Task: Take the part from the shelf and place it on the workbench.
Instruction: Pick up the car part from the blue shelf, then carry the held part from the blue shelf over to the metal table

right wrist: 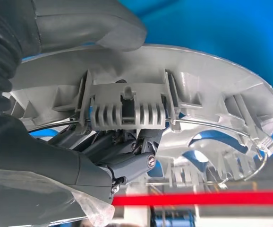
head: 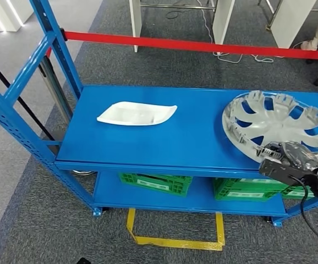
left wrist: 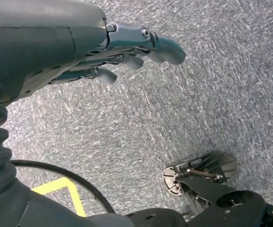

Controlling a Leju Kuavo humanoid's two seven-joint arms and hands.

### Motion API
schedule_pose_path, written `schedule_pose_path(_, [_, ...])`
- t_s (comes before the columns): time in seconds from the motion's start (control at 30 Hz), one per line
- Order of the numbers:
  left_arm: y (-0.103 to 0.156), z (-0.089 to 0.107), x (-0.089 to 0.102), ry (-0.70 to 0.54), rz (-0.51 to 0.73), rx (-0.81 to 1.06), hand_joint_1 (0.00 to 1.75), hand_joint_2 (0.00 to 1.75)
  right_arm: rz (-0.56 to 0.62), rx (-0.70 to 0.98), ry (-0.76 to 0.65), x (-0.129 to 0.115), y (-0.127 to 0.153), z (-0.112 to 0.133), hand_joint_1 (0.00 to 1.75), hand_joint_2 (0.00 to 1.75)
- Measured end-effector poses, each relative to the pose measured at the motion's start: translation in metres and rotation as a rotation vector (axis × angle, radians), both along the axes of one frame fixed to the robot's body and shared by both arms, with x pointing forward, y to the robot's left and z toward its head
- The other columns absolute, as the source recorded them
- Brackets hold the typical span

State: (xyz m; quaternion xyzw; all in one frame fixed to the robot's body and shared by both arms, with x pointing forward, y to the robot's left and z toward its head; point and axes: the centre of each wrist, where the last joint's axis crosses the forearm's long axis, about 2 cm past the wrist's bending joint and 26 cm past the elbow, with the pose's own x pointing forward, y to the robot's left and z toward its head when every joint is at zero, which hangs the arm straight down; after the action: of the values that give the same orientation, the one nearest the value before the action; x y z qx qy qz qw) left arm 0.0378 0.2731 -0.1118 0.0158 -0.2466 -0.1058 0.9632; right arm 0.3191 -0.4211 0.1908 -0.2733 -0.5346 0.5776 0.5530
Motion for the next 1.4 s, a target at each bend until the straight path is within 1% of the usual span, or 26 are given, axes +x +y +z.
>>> schedule_pose_path(0.23, [-0.002,0.000,0.000,0.001,-0.011,-0.008,0.00,1.75,0.043,0.007,-0.052,0.013,0.007,0.016,1.75,1.75])
schedule_pose_path(0.37, [-0.001,0.000,0.001,0.000,-0.019,-0.007,0.00,1.75,0.079,0.008,-0.096,0.023,0.015,0.028,1.75,1.75])
schedule_pose_path(0.5, [-0.001,0.001,0.006,-0.008,-0.029,-0.006,0.00,1.75,0.102,-0.009,-0.162,0.036,0.024,0.047,1.75,1.75])
schedule_pose_path(0.57, [-0.002,0.001,0.008,-0.011,-0.034,-0.007,0.00,1.75,0.112,-0.015,-0.208,0.039,0.029,0.051,1.75,1.75])
schedule_pose_path(0.7, [-0.002,0.001,0.009,-0.012,-0.048,-0.007,0.00,1.75,0.144,-0.016,-0.313,0.040,0.044,0.046,1.75,1.75])
schedule_pose_path(0.77, [-0.002,0.001,0.009,-0.012,-0.052,-0.007,0.00,1.75,0.158,-0.016,-0.340,0.039,0.051,0.041,1.75,1.75])
schedule_pose_path(0.87, [-0.003,0.001,0.009,-0.005,-0.062,-0.005,0.00,1.75,0.181,-0.017,-0.351,0.037,0.062,0.036,1.75,1.75])
schedule_pose_path(1.1, [-0.007,0.001,0.011,0.013,-0.069,-0.007,0.00,1.75,0.234,-0.001,-0.381,0.036,0.079,0.034,1.75,1.75])
schedule_pose_path(1.4, [-0.008,0.002,0.011,0.025,-0.064,0.000,0.00,1.75,0.263,0.020,-0.407,0.037,0.091,0.037,1.75,1.75])
